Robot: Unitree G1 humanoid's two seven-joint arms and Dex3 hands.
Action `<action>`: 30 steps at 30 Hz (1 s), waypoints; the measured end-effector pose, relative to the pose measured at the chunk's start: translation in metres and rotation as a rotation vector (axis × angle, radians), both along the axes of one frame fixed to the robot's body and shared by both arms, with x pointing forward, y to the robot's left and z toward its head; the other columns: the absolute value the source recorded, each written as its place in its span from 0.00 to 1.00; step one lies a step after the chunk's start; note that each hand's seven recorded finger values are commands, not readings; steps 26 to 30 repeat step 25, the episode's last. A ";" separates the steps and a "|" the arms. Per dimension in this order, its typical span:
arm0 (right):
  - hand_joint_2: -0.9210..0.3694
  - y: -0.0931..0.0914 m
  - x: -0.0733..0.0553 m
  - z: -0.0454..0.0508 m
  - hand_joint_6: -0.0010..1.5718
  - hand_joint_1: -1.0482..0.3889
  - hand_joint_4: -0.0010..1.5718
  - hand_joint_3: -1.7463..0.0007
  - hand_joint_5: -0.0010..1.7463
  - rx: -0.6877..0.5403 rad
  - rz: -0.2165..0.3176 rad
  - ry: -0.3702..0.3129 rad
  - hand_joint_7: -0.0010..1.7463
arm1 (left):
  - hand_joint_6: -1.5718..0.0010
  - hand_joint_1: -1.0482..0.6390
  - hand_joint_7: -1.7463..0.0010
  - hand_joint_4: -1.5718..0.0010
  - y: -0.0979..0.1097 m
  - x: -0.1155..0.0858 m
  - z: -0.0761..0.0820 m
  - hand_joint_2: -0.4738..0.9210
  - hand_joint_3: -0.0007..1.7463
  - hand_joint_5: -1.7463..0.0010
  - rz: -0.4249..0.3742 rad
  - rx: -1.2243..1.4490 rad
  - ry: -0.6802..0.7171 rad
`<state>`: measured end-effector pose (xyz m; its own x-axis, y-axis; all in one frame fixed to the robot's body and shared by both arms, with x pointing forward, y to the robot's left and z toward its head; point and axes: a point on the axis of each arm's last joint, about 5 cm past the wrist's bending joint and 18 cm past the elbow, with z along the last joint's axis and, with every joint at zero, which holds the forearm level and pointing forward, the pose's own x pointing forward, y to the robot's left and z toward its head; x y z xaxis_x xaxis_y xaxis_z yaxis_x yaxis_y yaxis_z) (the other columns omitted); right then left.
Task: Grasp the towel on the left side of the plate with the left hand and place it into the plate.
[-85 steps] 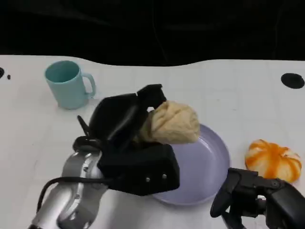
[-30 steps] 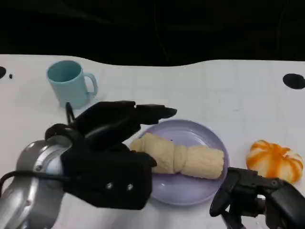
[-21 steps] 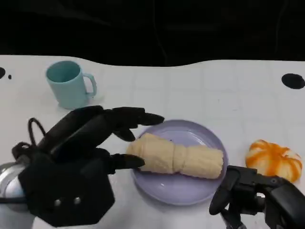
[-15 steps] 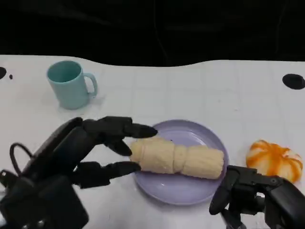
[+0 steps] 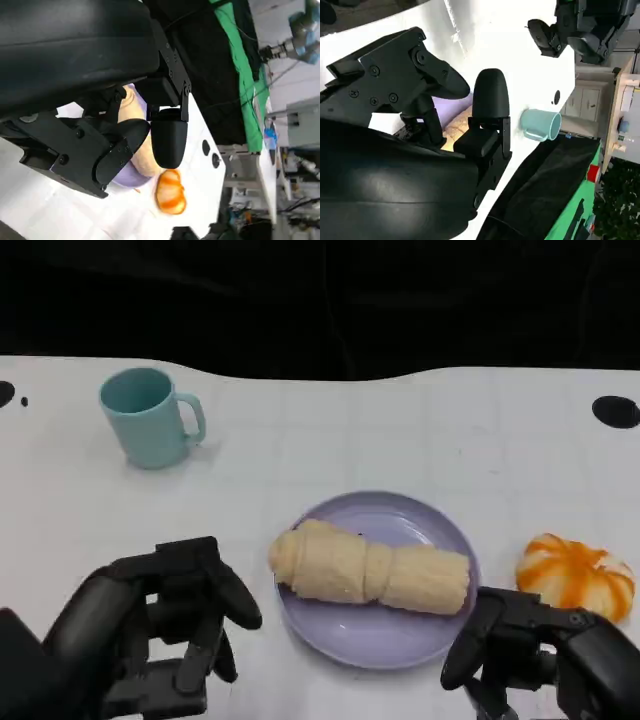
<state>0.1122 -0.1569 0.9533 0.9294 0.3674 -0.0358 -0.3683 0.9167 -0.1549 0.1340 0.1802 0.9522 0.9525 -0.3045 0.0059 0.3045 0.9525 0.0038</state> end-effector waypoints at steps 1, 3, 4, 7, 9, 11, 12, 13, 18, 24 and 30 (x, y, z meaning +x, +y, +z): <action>0.28 0.000 0.000 0.0000 0.45 0.64 0.49 0.39 0.95 0.000 0.000 0.000 0.76 | 0.52 0.57 0.10 0.49 -0.001 0.000 -0.001 0.66 0.80 0.00 0.005 -0.029 0.028; 0.27 0.000 0.000 -0.0001 0.45 0.64 0.49 0.39 0.95 -0.002 0.000 0.000 0.76 | 0.52 0.57 0.09 0.49 -0.002 0.000 -0.003 0.67 0.79 0.00 0.005 -0.080 0.081; 0.27 0.000 0.000 -0.0001 0.45 0.64 0.49 0.39 0.95 -0.003 0.000 0.001 0.76 | 0.53 0.58 0.09 0.49 -0.003 0.000 -0.004 0.67 0.79 0.00 0.004 -0.102 0.105; 0.27 0.000 0.000 -0.0002 0.45 0.65 0.49 0.39 0.95 -0.003 0.001 -0.001 0.76 | 0.53 0.58 0.09 0.49 -0.002 0.001 -0.005 0.68 0.79 0.00 0.005 -0.137 0.149; 0.27 0.000 0.000 -0.0004 0.45 0.64 0.49 0.40 0.95 -0.002 0.001 -0.001 0.76 | 0.53 0.58 0.08 0.49 -0.001 0.001 -0.005 0.68 0.79 0.00 0.005 -0.142 0.164; 0.28 0.000 0.000 -0.0007 0.45 0.64 0.49 0.39 0.95 -0.002 0.001 -0.001 0.76 | 0.53 0.58 0.08 0.49 -0.001 0.002 -0.005 0.67 0.79 0.00 0.003 -0.149 0.171; 0.28 0.000 0.000 -0.0009 0.45 0.64 0.49 0.39 0.95 -0.002 0.001 -0.002 0.76 | 0.53 0.58 0.08 0.49 -0.001 0.002 -0.005 0.67 0.79 0.00 0.005 -0.147 0.170; 0.28 -0.001 0.000 -0.0012 0.45 0.64 0.49 0.39 0.95 -0.002 0.001 -0.004 0.76 | 0.53 0.58 0.08 0.49 -0.002 0.002 -0.005 0.67 0.78 0.00 0.008 -0.145 0.168; 0.28 -0.002 0.001 -0.0021 0.45 0.64 0.49 0.39 0.94 -0.006 -0.002 -0.003 0.76 | 0.54 0.57 0.08 0.49 -0.003 0.004 -0.005 0.67 0.78 0.00 0.021 -0.141 0.179; 0.28 -0.004 0.000 -0.0021 0.45 0.65 0.49 0.39 0.95 -0.009 -0.004 -0.011 0.76 | 0.54 0.58 0.08 0.49 -0.004 0.004 -0.006 0.68 0.78 0.00 0.022 -0.154 0.198; 0.28 -0.005 0.000 -0.0021 0.45 0.66 0.49 0.38 0.95 -0.008 -0.004 -0.012 0.76 | 0.54 0.58 0.08 0.49 -0.004 0.004 -0.006 0.69 0.78 0.00 0.024 -0.156 0.203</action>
